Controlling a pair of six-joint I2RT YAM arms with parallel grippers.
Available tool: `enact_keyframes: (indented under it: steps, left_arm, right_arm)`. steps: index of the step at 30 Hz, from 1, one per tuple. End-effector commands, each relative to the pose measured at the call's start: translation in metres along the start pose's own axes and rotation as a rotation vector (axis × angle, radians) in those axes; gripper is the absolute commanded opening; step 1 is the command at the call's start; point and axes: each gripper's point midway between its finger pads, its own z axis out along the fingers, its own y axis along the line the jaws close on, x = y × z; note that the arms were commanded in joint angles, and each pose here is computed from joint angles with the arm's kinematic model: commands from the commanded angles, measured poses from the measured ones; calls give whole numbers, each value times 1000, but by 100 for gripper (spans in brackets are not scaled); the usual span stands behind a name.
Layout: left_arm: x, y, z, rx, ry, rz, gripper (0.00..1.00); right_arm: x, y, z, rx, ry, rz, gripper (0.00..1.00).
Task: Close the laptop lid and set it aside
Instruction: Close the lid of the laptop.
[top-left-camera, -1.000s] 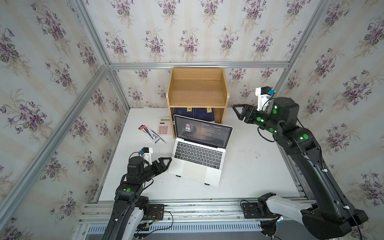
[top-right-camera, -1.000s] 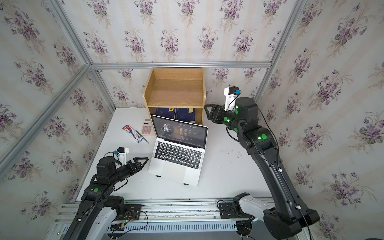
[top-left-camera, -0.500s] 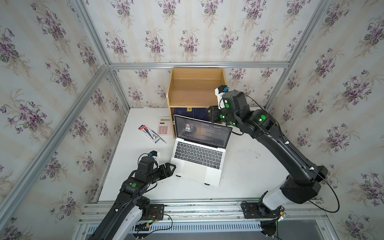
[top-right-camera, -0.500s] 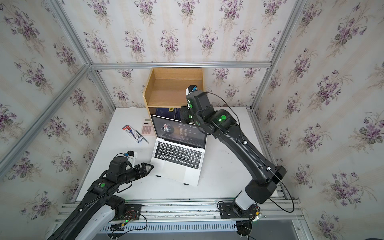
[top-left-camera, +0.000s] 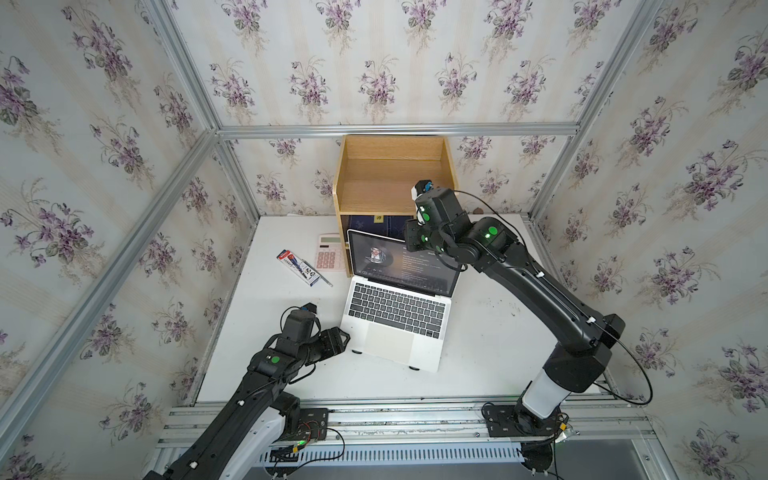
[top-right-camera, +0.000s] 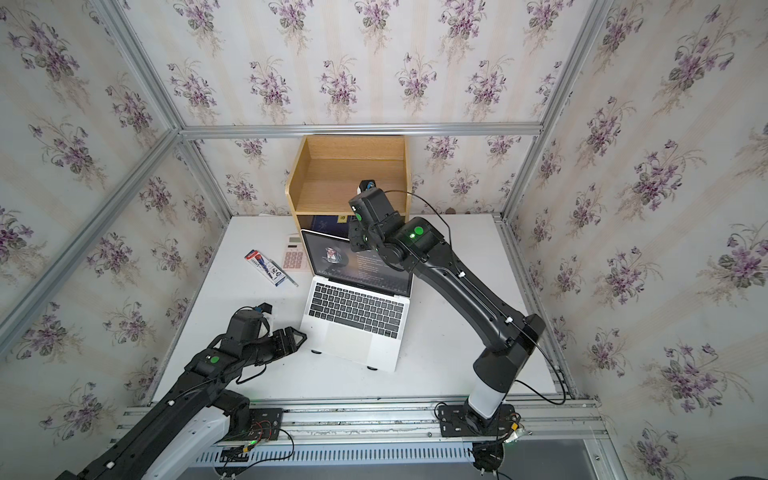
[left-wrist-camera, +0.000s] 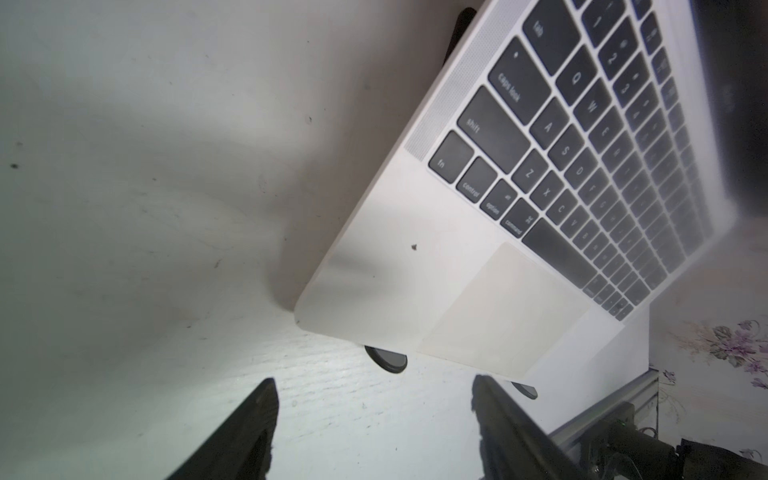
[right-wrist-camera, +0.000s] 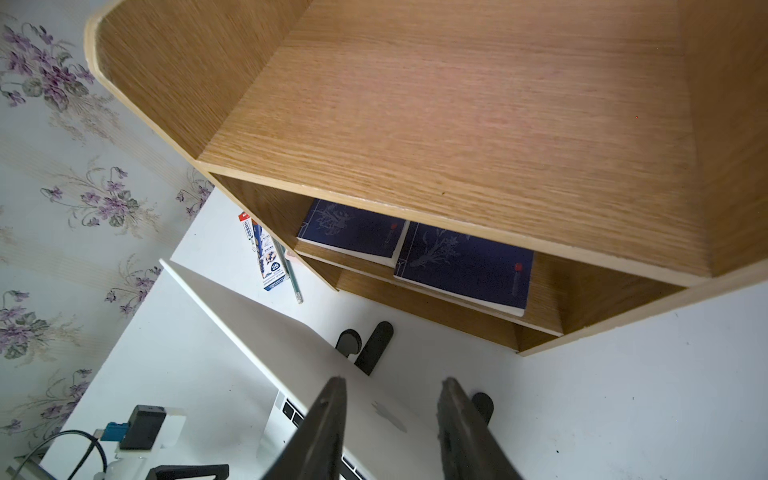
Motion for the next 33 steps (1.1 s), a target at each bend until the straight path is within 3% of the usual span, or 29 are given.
enact_keyframes:
  steps: [1, 9, 12, 17, 24, 33]
  left_arm:
    - [-5, 19, -3, -123, -21, 39, 76]
    - [-11, 27, -2, -184, -26, 8, 77]
    - [-18, 36, -19, -282, -57, -20, 77]
    - [-38, 61, -71, -485, -249, -174, 78]
    - [-61, 60, -151, -582, -489, -302, 79]
    - [-82, 21, -224, -500, -608, -219, 78]
  right_arm:
    - [6, -3, 5, 23, 23, -27, 43]
    - [34, 4, 8, 39, 97, -67, 42]
    - [46, 12, 6, 10, 120, -60, 42]
    - [68, 28, 1, -37, 153, -67, 43]
    - [95, 44, -4, -87, 180, -47, 43]
    - [154, 66, 0, -187, 277, -53, 43]
